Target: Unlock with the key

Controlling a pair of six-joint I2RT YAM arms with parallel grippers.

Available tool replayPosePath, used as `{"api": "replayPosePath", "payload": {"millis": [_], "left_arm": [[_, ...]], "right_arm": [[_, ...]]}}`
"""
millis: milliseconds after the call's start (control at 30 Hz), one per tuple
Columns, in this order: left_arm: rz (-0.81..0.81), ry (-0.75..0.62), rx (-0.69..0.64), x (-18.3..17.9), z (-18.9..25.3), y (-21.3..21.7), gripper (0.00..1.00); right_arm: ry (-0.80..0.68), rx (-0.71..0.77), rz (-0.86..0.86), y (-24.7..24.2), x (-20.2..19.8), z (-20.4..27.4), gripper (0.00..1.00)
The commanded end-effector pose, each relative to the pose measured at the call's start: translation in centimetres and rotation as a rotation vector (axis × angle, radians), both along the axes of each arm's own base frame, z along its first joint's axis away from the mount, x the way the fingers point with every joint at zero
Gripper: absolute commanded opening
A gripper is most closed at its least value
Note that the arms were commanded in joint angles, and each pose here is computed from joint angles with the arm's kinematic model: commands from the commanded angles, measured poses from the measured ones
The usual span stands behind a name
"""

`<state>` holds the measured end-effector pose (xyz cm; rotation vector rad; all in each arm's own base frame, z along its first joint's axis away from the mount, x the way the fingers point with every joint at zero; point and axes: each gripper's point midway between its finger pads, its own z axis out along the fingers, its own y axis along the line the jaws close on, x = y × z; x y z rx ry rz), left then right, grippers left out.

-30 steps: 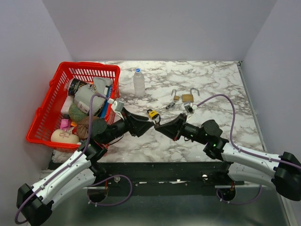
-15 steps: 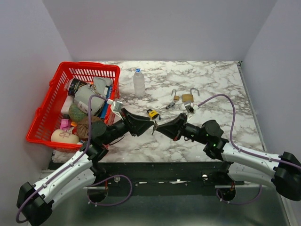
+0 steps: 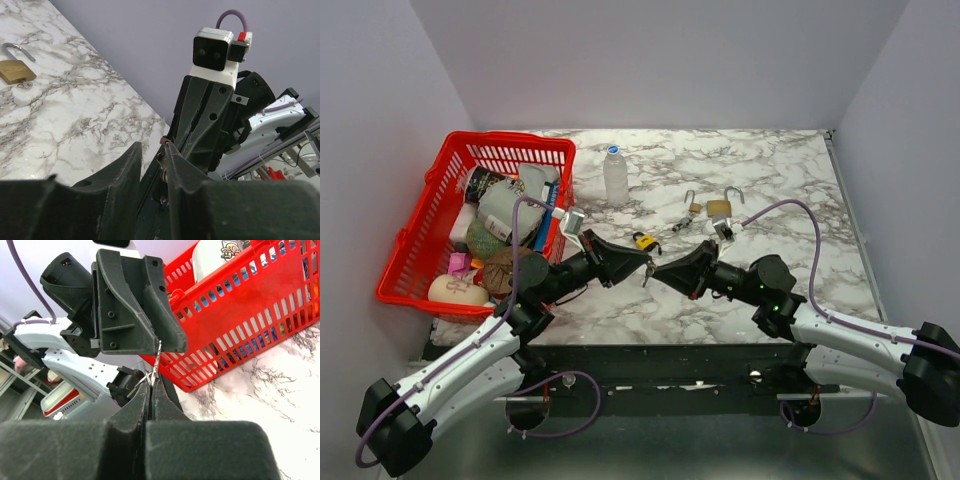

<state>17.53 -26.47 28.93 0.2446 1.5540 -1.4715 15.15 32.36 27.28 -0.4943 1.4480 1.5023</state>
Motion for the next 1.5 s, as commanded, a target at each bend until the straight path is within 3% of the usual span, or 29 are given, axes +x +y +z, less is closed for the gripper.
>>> {"api": "replayPosePath", "payload": {"millis": [0,100,333,400,433,533,633,800,967,1467], "left_arm": [[-0.037,-0.014,-0.019,-0.7,-0.4,-0.2,0.22],[-0.059,-0.012,-0.028,-1.0,-0.4,-0.3,0.01],[-0.025,-0.017,0.043,-0.6,-1.2,0.1,0.00],[0.018,-0.053,0.075,0.0,-0.6,0.4,0.00],[0.027,-0.040,0.106,0.1,-1.2,0.5,0.00],[0.037,-0.079,0.144,0.4,-1.0,0.7,0.00],[-0.047,-0.109,0.187,-0.4,-1.1,-0.2,0.00],[-0.154,-0.185,0.259,-1.3,-0.3,-1.1,0.00],[-0.242,-0.204,0.264,-2.6,-0.2,-1.6,0.00],[-0.300,-0.193,0.235,-3.4,-0.2,-2.0,0.00]], "right_arm": [[-0.027,0.035,-0.013,-0.3,0.0,0.7,0.01],[-0.017,0.039,-0.033,-0.5,0.3,0.6,0.01],[0.003,0.006,-0.064,-1.0,0.5,-0.3,0.04],[0.003,-0.019,-0.099,-1.7,0.7,-0.7,0.17],[-0.006,-0.029,-0.112,-2.0,0.8,-0.7,0.33],[-0.036,-0.086,-0.219,-4.3,1.4,-0.9,0.66],[-0.089,-0.111,-0.318,-7.1,1.5,0.0,0.77],[-0.184,-0.195,-0.240,-7.4,-0.2,0.6,0.74],[-0.172,-0.253,-0.099,-4.8,-1.1,-0.5,0.60],[-0.169,-0.129,0.098,-1.1,-2.6,0.7,0.44]]}}
